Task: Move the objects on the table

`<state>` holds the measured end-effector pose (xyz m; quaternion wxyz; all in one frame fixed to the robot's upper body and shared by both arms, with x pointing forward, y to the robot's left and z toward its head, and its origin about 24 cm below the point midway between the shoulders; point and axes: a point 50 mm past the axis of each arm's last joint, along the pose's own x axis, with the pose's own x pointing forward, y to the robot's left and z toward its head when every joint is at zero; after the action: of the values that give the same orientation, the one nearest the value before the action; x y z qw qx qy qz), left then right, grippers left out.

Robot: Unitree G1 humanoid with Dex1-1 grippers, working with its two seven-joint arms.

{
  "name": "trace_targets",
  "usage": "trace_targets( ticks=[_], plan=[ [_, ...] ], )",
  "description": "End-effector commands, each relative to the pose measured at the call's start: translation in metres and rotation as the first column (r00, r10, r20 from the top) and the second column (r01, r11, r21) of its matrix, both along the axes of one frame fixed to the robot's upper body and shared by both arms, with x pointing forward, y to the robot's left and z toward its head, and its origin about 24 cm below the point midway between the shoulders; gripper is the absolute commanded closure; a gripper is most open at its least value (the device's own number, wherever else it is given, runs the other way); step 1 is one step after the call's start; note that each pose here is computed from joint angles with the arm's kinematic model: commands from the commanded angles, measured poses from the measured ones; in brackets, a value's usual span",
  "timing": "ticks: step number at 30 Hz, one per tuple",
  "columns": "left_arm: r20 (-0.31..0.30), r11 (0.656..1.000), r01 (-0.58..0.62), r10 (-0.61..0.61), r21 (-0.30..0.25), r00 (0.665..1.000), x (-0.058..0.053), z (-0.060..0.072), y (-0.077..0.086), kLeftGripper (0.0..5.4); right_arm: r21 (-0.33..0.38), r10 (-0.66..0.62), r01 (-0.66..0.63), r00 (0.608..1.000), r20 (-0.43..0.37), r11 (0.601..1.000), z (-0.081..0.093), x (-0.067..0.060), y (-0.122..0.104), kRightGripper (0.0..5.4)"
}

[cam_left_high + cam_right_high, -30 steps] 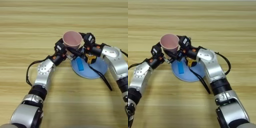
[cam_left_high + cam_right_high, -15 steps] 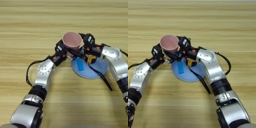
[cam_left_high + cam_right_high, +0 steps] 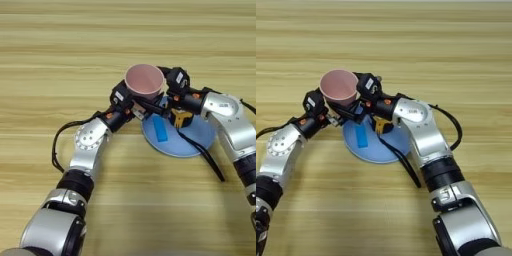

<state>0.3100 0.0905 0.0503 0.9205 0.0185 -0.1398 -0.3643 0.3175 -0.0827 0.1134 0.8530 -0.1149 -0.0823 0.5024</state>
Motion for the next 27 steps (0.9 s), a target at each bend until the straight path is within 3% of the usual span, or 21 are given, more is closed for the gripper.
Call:
trace_targets(
  ticks=[1, 4, 16, 27],
  plan=[
    [0.003, 1.0, 0.002, -0.002, 0.007, 1.0, 0.001, 0.001, 0.0, 1.04, -0.005, -0.012, 0.012, 1.0, 0.017, 1.0, 0.002, 0.001, -0.003, 0.35],
    [0.003, 1.0, 0.001, -0.001, 0.007, 1.0, 0.001, 0.001, 0.0, 1.14, -0.001, -0.008, 0.008, 1.0, 0.018, 1.0, 0.003, 0.001, -0.003, 0.0],
    [0.004, 1.0, -0.003, 0.003, 0.003, 1.0, 0.001, 0.002, 0.0, 1.16, 0.002, 0.003, -0.004, 1.0, 0.02, 1.0, 0.003, -0.001, -0.005, 0.0],
    [0.004, 1.0, -0.006, 0.006, 0.001, 1.0, 0.002, 0.002, 0.0, 1.16, 0.029, 0.005, -0.005, 1.0, 0.003, 1.0, 0.001, -0.012, -0.028, 0.0]
  ],
)
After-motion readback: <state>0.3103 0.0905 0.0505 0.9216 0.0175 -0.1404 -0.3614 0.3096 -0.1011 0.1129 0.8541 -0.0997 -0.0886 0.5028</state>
